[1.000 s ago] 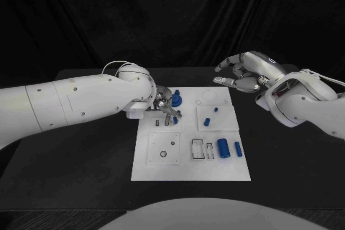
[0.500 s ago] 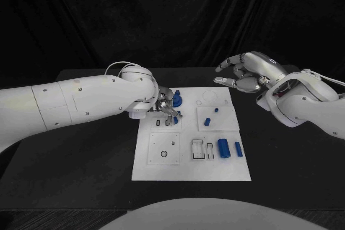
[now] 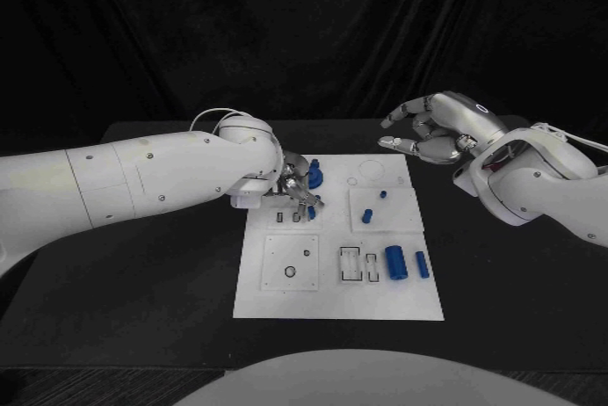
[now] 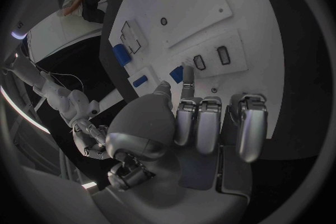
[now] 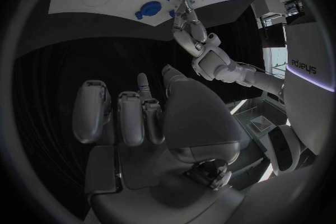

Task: Assemble the parts on the task board

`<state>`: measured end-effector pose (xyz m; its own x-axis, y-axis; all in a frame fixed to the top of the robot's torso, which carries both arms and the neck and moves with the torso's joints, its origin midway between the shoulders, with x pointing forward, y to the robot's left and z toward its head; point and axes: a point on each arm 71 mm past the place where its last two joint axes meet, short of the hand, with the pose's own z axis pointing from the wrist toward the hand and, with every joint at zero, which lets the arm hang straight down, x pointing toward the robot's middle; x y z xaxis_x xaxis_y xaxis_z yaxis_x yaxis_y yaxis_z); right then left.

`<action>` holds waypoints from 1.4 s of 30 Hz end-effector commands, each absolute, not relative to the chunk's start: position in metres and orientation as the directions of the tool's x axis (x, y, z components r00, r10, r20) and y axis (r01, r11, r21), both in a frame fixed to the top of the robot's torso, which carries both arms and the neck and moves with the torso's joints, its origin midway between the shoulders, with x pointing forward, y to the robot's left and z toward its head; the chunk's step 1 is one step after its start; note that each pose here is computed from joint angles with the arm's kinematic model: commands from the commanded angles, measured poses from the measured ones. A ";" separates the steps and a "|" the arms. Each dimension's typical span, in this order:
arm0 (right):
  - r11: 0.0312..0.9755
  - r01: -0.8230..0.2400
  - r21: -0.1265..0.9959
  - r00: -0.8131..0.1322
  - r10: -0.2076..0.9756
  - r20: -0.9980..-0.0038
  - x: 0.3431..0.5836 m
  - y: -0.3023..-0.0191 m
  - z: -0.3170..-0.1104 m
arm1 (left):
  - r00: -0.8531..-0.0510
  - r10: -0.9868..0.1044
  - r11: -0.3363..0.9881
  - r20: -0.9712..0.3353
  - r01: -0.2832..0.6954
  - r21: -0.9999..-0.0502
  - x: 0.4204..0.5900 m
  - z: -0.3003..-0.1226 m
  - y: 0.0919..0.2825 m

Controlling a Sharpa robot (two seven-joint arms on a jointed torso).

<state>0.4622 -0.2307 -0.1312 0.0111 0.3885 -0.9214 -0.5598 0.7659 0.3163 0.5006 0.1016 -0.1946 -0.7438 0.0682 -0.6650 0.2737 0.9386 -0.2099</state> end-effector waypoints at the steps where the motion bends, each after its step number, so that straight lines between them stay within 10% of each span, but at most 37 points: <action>1: 0.776 -0.543 0.321 0.005 0.386 -0.923 0.463 -0.232 -0.134 | -0.749 0.081 0.931 -0.658 0.293 -0.218 0.500 -0.196 0.099; 42: 0.779 -0.534 0.327 -0.015 0.378 -0.926 0.463 -0.231 -0.141 | -0.766 0.101 0.927 -0.635 0.304 -0.219 0.499 -0.203 0.096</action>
<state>0.4627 -0.2299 -0.1394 -0.0088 0.3821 -0.9241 -0.5521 0.7686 0.3231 0.5006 0.0987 -0.2017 -0.7615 0.0899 -0.6419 0.2844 0.9362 -0.2063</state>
